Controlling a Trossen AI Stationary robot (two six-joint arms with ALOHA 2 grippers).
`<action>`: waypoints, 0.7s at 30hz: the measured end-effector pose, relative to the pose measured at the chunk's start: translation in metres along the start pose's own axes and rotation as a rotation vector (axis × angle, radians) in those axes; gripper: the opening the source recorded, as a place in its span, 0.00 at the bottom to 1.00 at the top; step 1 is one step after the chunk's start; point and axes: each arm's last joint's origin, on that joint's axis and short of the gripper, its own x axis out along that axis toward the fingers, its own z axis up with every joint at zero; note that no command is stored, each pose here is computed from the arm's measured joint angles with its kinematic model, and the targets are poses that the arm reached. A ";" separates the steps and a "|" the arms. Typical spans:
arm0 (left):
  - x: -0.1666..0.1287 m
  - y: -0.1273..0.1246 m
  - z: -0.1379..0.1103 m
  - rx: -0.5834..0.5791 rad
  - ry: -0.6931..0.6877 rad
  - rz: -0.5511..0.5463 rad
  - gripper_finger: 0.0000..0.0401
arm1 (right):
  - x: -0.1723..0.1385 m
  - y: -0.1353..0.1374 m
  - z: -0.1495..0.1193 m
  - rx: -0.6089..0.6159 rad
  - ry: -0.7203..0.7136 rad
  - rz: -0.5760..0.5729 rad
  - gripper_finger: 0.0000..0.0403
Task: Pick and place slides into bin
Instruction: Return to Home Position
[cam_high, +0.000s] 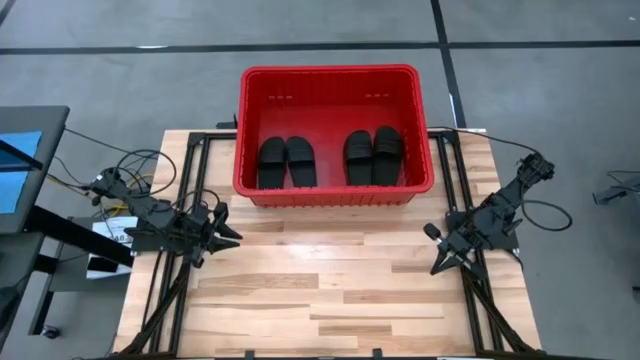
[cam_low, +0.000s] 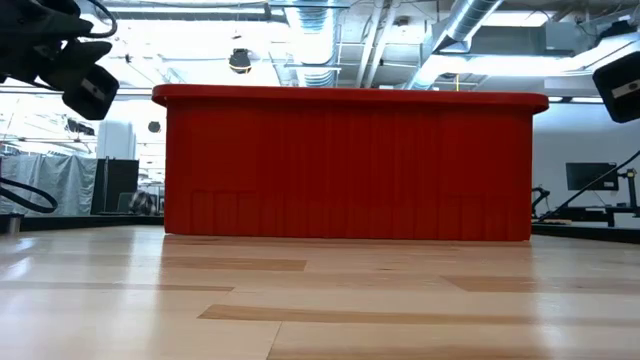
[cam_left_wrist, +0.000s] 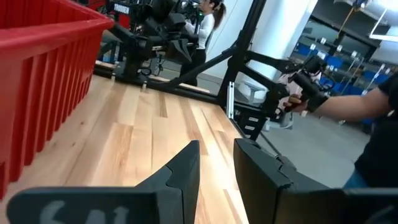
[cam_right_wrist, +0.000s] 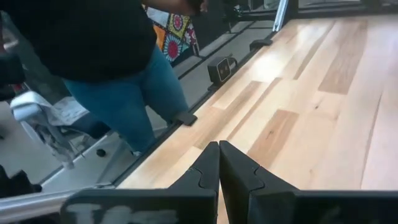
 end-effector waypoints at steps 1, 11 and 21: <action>0.000 0.000 0.000 -0.019 0.000 0.000 0.22 | 0.000 0.000 0.000 0.013 0.000 0.000 0.00; -0.001 0.002 -0.006 0.011 0.080 0.029 0.22 | 0.000 0.000 0.000 0.114 -0.001 -0.001 0.00; -0.001 0.003 -0.007 0.019 0.090 0.032 0.22 | 0.000 0.000 0.000 0.114 0.000 -0.002 0.00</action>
